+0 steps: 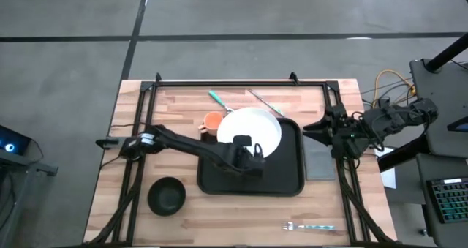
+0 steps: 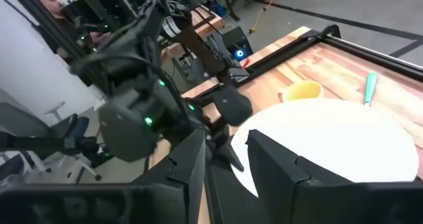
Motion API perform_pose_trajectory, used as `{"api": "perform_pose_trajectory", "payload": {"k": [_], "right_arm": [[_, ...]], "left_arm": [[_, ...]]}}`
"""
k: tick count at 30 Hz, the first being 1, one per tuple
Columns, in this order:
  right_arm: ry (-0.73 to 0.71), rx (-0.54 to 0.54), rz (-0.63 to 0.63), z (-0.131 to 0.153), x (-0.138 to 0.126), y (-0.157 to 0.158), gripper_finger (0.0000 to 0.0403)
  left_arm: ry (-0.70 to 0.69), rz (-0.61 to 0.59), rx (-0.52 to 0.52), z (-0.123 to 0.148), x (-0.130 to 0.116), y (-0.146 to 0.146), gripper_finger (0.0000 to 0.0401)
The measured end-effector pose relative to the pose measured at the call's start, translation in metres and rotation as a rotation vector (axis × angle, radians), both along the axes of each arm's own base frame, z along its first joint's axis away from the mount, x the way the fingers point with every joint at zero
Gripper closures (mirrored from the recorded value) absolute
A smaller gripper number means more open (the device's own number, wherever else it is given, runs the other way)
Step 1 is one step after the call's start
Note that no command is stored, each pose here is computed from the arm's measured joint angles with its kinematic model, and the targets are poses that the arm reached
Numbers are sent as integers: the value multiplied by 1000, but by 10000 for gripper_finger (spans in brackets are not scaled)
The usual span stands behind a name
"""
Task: Set up tray
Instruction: Put the white plate on the black serving tray to the bottom right of the orange mug
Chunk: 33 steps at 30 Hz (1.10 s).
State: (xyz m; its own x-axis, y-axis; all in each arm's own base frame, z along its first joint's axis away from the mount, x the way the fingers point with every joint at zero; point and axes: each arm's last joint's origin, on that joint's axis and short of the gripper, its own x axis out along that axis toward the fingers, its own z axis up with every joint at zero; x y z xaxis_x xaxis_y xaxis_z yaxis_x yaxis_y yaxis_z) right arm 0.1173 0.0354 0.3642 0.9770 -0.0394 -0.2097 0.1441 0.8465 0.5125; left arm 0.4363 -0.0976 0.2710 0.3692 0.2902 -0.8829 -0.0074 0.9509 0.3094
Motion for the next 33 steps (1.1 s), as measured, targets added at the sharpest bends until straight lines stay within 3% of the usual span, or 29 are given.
{"api": "perform_pose_trajectory", "payload": {"k": [6,13,18,33], "right_arm": [[13,-6,10,-1,3,2,273],[15,-7,13,-2,4,2,266],[15,-7,13,-2,3,2,268],[15,-7,13,-2,4,2,266]], "left_arm": [[-7,-18,35,-22,0,-11,401],[-54,-24,34,-19,3,-14,401],[-130,-92,27,-16,9,-24,401],[-13,-139,0,-56,-3,-33,401]]}}
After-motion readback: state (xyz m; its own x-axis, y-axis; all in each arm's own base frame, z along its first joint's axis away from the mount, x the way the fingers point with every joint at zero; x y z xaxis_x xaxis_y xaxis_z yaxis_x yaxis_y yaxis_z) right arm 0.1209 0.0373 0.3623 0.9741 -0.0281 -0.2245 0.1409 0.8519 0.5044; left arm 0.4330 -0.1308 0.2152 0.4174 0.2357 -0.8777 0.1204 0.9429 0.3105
